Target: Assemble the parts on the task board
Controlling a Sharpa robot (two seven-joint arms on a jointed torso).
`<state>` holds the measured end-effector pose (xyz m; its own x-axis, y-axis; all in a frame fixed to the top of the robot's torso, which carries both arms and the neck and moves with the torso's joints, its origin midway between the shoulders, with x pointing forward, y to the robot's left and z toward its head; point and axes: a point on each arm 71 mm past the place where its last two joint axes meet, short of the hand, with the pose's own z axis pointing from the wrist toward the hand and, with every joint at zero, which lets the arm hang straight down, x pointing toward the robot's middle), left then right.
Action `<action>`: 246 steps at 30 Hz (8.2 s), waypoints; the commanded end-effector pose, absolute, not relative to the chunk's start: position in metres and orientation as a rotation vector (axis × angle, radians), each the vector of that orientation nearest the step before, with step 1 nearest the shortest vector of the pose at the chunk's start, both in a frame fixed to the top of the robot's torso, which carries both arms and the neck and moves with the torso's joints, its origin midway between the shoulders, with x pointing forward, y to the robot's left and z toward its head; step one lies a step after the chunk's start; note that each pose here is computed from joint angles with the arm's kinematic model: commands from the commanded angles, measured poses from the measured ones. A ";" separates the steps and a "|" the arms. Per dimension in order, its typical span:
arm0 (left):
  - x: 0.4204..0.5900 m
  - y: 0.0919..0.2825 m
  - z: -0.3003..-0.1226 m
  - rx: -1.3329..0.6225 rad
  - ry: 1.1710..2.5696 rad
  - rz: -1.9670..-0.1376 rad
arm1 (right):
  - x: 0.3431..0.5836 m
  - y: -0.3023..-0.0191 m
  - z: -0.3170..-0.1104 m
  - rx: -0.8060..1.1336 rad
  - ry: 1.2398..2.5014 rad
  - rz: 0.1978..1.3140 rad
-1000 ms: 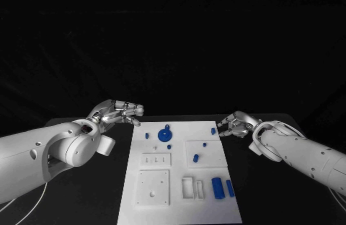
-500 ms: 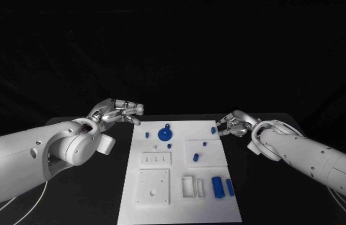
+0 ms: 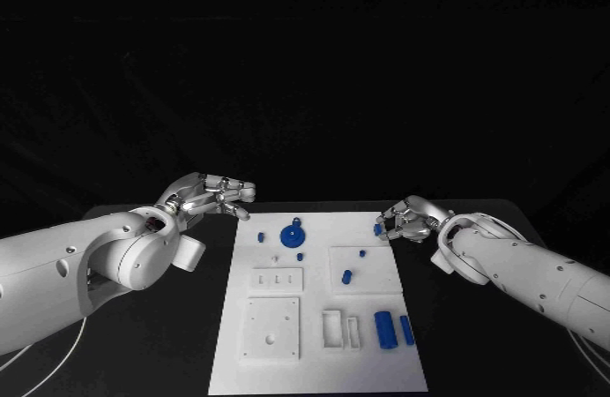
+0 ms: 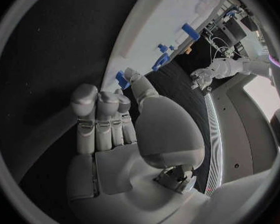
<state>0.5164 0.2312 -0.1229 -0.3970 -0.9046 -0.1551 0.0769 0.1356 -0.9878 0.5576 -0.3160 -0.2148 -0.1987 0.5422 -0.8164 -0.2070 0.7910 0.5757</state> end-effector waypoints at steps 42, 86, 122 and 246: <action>0.518 0.227 -0.126 -0.817 1.554 -1.420 | 0.560 -0.305 -0.222 0.243 1.617 0.679; 0.540 0.167 -0.136 -0.769 1.980 -0.929 | 0.533 -0.157 -0.162 0.037 1.533 0.737; 0.537 0.130 -0.143 -0.647 2.111 -0.858 | 0.520 -0.105 -0.161 -0.031 1.540 0.775; 0.512 0.161 -0.247 -0.495 2.264 -0.411 | 0.537 -0.236 -0.133 0.281 1.472 0.778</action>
